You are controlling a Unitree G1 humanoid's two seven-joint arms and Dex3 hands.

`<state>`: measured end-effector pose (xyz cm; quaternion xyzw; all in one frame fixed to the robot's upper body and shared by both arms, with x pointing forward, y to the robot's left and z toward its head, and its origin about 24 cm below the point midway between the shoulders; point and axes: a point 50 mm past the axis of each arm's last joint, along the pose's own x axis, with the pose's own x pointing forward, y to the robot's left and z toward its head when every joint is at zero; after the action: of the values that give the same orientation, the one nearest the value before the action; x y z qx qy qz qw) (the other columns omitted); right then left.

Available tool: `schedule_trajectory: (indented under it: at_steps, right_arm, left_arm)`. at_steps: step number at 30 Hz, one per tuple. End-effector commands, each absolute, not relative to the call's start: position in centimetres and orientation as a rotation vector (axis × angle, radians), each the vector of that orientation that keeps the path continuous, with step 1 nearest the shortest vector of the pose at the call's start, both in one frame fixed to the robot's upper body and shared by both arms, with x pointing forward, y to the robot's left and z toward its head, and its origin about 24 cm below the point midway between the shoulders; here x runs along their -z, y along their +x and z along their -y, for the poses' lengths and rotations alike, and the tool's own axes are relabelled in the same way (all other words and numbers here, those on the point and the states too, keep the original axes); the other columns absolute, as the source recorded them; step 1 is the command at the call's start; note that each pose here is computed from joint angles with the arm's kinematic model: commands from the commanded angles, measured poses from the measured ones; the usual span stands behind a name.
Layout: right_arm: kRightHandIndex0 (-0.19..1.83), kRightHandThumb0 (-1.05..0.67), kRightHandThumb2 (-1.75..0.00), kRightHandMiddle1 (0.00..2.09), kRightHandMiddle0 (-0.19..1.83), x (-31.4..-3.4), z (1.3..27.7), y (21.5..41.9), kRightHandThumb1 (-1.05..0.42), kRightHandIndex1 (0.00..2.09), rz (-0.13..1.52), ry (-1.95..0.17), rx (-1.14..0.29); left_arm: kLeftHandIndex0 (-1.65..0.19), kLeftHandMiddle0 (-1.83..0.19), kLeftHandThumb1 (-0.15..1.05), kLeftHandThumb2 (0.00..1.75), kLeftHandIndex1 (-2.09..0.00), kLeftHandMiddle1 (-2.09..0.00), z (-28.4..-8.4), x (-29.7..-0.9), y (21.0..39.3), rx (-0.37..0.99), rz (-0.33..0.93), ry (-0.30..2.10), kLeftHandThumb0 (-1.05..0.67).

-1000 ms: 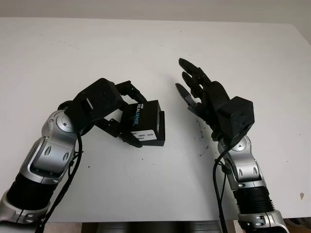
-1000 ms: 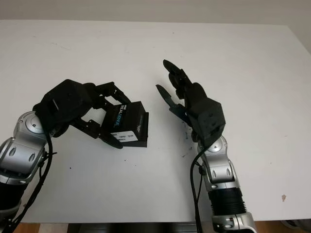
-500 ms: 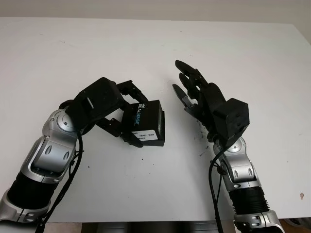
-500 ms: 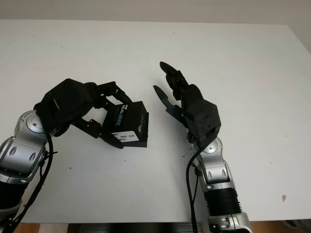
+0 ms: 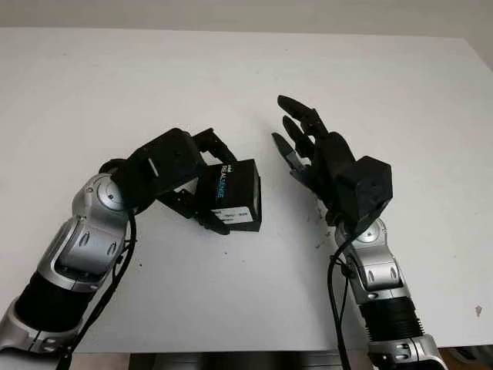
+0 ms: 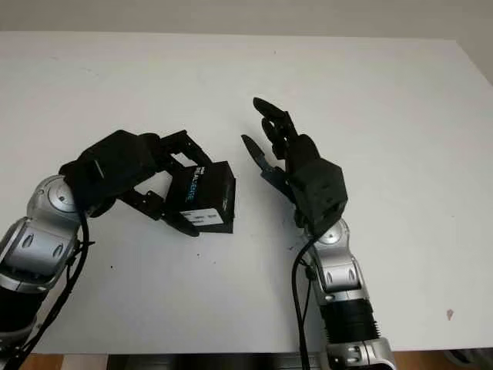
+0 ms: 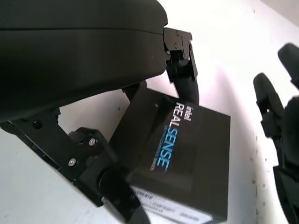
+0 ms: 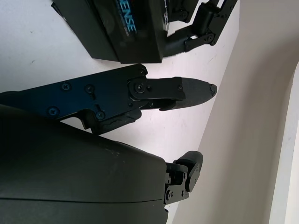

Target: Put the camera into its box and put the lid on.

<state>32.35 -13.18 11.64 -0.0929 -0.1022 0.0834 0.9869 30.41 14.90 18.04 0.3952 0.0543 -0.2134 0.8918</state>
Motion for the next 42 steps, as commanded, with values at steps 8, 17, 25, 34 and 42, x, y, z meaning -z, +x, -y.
schedule_trajectory:
  at_steps: [8,17,25,34,42]
  right_arm:
    - [0.17,-0.66,-0.32,0.48,0.02,-11.9,13.0,32.3,-1.05,0.05,0.214,-0.178,-0.163]
    - [0.17,-0.66,-0.32,0.45,0.04,-11.8,12.9,32.3,-1.05,0.05,0.208,-0.174,-0.163]
    - [0.17,-0.65,-0.32,0.40,0.06,-11.8,12.9,32.3,-1.05,0.05,0.200,-0.174,-0.161]
    - [0.17,-0.67,-0.32,0.36,0.08,-11.8,12.9,32.3,-1.05,0.05,0.203,-0.178,-0.165]
    - [0.18,-0.67,-0.31,0.34,0.09,-11.8,12.9,32.3,-1.05,0.06,0.204,-0.179,-0.168]
  left_arm:
    - [0.19,0.18,1.05,0.15,-0.02,-0.25,-14.1,-18.6,29.3,0.522,-0.156,0.828,-0.54]
    - [0.19,0.15,1.05,0.15,0.00,-0.13,-14.0,-18.8,28.7,0.597,-0.156,0.910,-0.51]
    - [0.19,0.19,1.04,0.07,0.00,-0.01,-14.3,-19.3,28.2,0.678,-0.179,1.028,-0.41]
    - [0.17,0.13,1.04,0.06,-0.01,-0.06,-14.7,-20.1,27.4,0.693,-0.073,1.208,-0.41]
    - [0.18,0.10,1.04,0.06,-0.02,-0.07,-14.7,-19.8,27.2,0.699,-0.049,1.191,-0.41]
